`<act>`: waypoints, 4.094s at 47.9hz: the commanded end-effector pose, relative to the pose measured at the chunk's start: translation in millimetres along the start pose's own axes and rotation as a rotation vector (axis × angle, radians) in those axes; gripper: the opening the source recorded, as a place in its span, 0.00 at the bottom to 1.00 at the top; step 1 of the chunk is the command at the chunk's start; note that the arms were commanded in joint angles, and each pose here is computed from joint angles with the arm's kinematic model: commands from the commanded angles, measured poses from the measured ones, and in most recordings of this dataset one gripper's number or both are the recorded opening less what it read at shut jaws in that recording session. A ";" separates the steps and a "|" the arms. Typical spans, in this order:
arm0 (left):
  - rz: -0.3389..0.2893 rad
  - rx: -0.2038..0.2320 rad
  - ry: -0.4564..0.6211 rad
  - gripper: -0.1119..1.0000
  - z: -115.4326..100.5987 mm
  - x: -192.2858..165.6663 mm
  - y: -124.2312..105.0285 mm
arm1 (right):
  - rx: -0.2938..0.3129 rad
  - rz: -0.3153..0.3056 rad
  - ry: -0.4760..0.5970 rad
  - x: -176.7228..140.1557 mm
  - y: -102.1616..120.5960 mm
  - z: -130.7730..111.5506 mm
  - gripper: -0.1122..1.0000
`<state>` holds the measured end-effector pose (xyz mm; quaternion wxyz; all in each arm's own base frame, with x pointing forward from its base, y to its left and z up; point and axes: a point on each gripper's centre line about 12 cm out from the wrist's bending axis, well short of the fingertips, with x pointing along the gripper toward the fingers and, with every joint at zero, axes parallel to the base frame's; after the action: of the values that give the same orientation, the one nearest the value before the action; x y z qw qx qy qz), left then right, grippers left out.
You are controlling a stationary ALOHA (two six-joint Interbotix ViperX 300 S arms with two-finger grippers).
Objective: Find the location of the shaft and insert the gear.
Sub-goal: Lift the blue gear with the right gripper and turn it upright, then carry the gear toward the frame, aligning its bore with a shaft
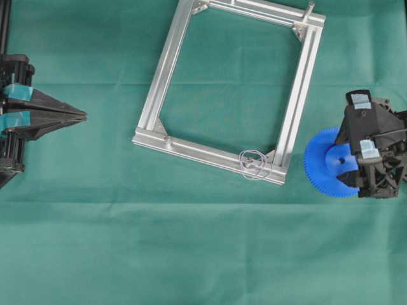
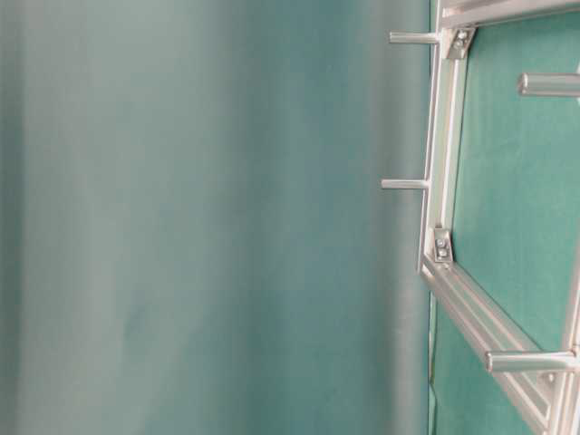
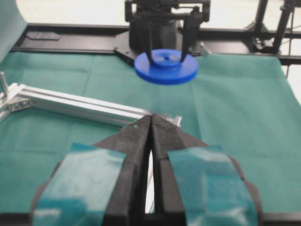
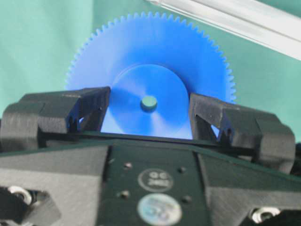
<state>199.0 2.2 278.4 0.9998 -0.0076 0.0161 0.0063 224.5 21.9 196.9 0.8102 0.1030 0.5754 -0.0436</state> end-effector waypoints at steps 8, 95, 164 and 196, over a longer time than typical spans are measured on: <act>0.001 -0.002 -0.026 0.11 10.4 3.2 0.2 | 0.078 -0.032 -0.039 -13.0 -1.6 11.4 0.73; 0.003 -0.008 0.011 0.11 6.1 3.2 0.5 | 0.106 -0.054 -0.019 28.6 32.4 128.8 0.73; 0.002 -0.006 0.015 0.11 5.5 3.2 0.2 | 0.026 -0.096 -0.067 40.8 39.8 151.7 0.73; 0.003 -0.008 0.012 0.11 6.5 3.0 0.5 | 0.050 -0.177 -0.068 40.6 3.4 151.4 0.73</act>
<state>199.2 2.4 273.5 0.9993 -0.0100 0.0360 0.0070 380.9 -2.6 195.9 0.8121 0.0703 0.5643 -0.1305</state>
